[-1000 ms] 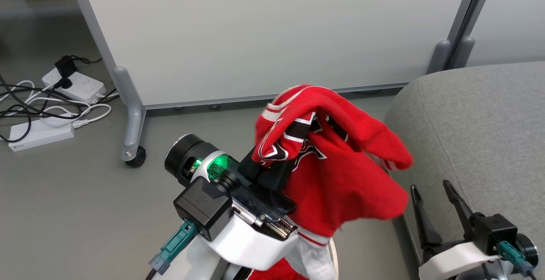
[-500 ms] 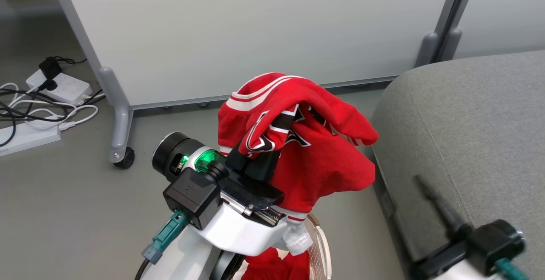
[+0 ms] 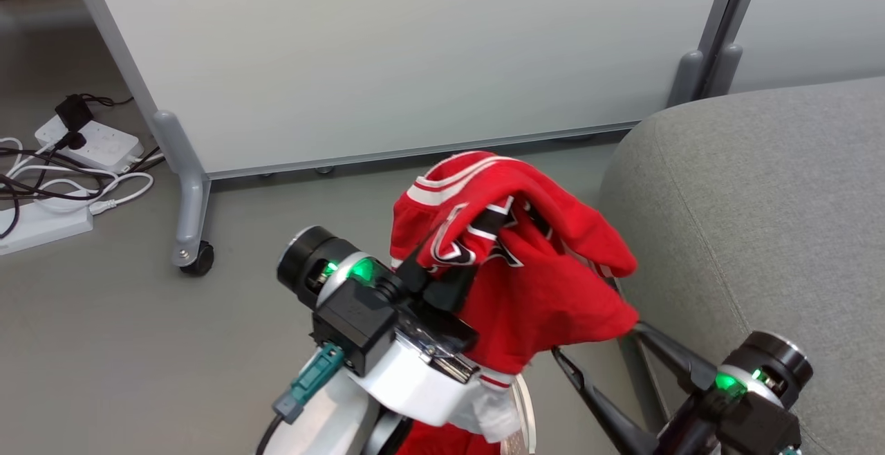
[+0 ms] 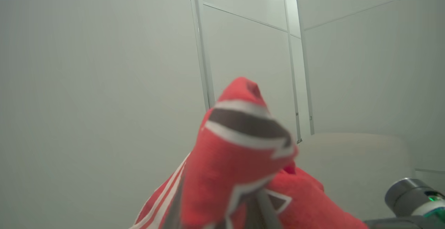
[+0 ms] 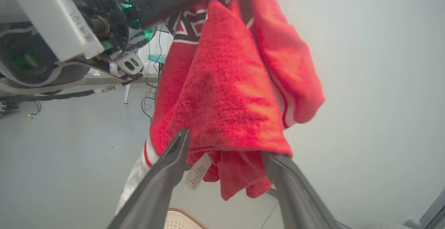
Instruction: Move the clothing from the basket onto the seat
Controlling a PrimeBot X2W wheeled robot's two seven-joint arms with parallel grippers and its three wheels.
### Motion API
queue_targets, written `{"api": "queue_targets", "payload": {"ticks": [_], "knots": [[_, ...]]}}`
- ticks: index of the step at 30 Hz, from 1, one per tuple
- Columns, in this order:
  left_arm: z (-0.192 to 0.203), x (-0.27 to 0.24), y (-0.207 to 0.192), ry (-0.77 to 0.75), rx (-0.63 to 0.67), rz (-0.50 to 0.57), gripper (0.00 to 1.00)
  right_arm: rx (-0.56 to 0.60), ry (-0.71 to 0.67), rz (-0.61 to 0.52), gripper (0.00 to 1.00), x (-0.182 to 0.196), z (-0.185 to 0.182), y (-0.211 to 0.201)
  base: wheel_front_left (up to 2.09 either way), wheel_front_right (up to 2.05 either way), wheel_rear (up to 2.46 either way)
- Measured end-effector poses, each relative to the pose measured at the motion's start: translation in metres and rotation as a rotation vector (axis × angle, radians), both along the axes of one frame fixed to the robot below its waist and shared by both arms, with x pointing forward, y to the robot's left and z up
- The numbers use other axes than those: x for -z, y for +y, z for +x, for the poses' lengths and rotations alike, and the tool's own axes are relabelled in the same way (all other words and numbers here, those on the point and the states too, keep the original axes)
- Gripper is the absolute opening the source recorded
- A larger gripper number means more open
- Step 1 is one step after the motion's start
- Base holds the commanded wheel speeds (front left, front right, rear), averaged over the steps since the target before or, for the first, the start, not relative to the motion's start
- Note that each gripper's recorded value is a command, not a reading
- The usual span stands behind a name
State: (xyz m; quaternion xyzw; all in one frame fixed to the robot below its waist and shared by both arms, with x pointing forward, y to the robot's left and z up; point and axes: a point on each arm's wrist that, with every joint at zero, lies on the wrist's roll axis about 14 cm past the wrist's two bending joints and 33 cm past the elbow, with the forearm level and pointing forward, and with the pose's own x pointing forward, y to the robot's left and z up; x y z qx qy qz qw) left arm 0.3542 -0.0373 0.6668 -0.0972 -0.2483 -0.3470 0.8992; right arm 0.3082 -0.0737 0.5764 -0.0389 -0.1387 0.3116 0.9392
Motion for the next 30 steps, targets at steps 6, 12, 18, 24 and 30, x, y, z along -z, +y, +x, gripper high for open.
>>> {"api": "queue_targets", "payload": {"ticks": [6, 12, 18, 24, 30], "knots": [[-0.015, 0.007, -0.015, 0.007, 0.075, 0.027, 0.0, -0.009, -0.002, -0.049, 1.0, 0.007, 0.008, 0.005, 0.0, 0.0, 0.0], [-0.028, 0.015, -0.027, 0.029, 0.134, 0.042, 0.0, -0.038, -0.008, -0.058, 1.0, 0.007, 0.013, 0.015, 0.0, 0.0, 0.0], [-0.043, 0.026, -0.042, 0.065, 0.216, 0.06, 0.0, -0.066, -0.018, -0.06, 1.0, 0.005, 0.017, 0.027, 0.0, 0.0, 0.0], [-0.048, 0.032, -0.048, 0.089, 0.251, 0.064, 0.0, -0.052, -0.028, -0.063, 0.42, 0.004, 0.024, 0.032, 0.0, 0.0, 0.0], [-0.05, 0.031, -0.049, 0.093, 0.26, 0.058, 0.0, -0.031, -0.052, -0.047, 0.0, -0.004, 0.028, 0.031, 0.0, 0.0, 0.0]]}}
